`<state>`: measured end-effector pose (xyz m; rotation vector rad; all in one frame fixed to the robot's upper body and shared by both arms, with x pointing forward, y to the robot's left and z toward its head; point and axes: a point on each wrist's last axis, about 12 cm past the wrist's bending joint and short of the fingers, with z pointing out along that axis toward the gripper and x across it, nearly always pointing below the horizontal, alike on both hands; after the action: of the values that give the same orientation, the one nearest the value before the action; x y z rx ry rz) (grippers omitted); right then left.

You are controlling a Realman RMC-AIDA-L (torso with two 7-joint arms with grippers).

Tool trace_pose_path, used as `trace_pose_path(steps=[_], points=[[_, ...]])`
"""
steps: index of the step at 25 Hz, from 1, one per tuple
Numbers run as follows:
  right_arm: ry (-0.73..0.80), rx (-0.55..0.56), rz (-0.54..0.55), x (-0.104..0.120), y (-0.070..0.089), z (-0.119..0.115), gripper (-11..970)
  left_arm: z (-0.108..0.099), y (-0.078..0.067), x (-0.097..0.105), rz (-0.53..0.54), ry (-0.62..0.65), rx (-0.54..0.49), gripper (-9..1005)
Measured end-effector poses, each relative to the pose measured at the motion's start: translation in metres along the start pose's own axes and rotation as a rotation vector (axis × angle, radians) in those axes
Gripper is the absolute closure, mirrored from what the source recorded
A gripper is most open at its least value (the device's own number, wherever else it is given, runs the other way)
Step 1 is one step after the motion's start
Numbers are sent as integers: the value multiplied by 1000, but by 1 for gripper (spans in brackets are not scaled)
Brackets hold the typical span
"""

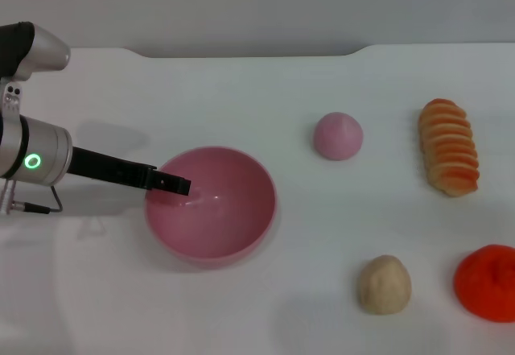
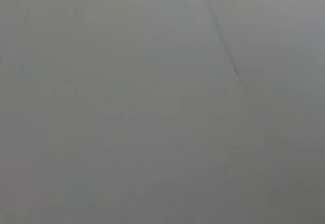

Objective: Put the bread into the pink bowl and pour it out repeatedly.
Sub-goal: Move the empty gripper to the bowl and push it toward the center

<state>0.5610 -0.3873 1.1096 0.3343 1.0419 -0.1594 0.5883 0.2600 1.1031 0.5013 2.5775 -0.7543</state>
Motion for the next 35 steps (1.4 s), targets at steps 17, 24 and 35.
trace_pose_path(steps=[17, 24, 35], points=[[-22, 6, 9, -3, -6, -6, 332, 1, 0, -1, 4, -2, -17, 388], [-26, 8, 20, -4, -7, -8, 332, 3, -4, -3, 23, 11, -18, 791], [-23, 8, 19, -4, -8, -8, 332, -2, -5, -10, 37, -18, -26, 953]])
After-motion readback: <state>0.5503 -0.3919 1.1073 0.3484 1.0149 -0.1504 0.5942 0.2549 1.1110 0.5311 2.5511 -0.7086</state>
